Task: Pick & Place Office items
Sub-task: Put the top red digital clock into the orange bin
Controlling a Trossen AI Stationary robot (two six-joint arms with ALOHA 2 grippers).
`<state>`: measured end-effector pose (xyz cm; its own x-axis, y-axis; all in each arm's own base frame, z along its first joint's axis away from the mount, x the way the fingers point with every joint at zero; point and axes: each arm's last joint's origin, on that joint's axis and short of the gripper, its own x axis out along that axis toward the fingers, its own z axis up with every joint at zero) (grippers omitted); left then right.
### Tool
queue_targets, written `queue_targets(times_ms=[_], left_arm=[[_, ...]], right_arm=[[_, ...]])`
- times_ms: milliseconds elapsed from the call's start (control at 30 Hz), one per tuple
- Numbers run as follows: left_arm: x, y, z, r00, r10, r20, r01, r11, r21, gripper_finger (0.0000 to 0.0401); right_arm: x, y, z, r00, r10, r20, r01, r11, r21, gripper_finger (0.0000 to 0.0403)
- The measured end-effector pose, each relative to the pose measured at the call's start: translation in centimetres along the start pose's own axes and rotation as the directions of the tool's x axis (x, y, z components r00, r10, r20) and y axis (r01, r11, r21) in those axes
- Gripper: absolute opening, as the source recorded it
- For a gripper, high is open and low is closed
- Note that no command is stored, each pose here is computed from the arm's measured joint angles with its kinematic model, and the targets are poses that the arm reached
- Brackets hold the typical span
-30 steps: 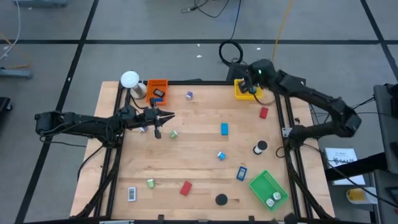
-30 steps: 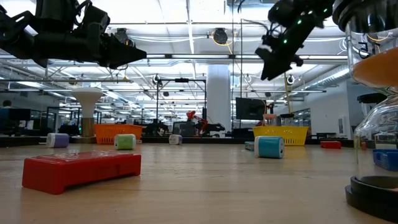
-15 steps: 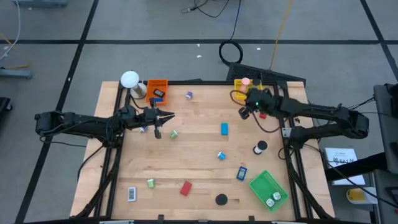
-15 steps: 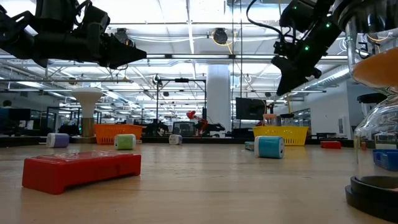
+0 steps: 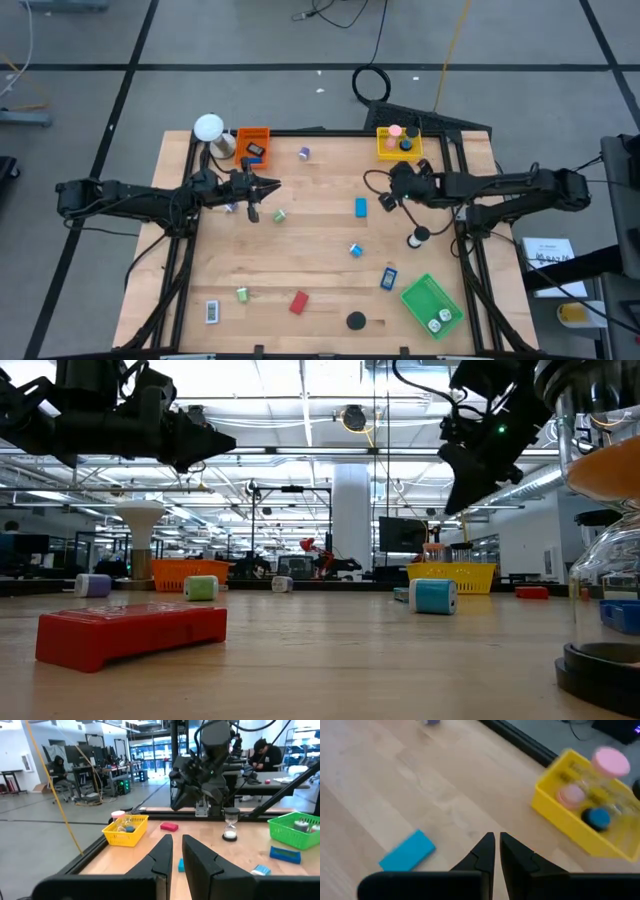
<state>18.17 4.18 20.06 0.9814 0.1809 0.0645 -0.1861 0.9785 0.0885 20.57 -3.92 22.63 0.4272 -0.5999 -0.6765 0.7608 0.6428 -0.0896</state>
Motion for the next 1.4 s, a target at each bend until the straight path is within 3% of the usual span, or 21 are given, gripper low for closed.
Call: queue_targets(times_ms=[200,400,667,1067,1200,1400], left_arm=[[0.0,0.0,0.0,1.000,0.000,-0.005,0.000,1.000,-0.030,0.0047],[0.0,0.0,-0.1,1.000,-0.001,-0.006,0.001,0.997,-0.074,0.0047],[0.0,0.0,0.0,1.000,0.000,0.001,0.000,0.996,-0.090,0.0047],[0.0,0.0,-0.3,1.000,0.001,-0.030,-0.004,0.995,-0.096,0.0036],[0.0,0.0,-0.4,0.999,0.023,-0.042,-0.027,0.996,-0.086,0.0005],[0.0,0.2,-0.7,0.995,0.073,-0.075,-0.078,0.995,-0.064,0.0003]], right_arm=[[0.0,-2.1,-1.2,0.971,-0.228,-0.073,0.234,0.968,0.087,0.0023],[1.9,-4.2,-3.2,0.942,-0.245,-0.227,0.286,0.944,0.167,0.0040],[3.4,-6.8,-4.3,0.893,-0.315,-0.321,0.399,0.884,0.243,0.0119],[3.9,-7.8,-4.1,0.887,-0.274,-0.372,0.420,0.814,0.400,0.0230],[4.5,-7.8,-5.2,0.889,-0.275,-0.366,0.427,0.786,0.447,0.0248],[6.3,-8.2,-8.2,0.918,-0.243,-0.314,0.380,0.767,0.517,0.0255]])
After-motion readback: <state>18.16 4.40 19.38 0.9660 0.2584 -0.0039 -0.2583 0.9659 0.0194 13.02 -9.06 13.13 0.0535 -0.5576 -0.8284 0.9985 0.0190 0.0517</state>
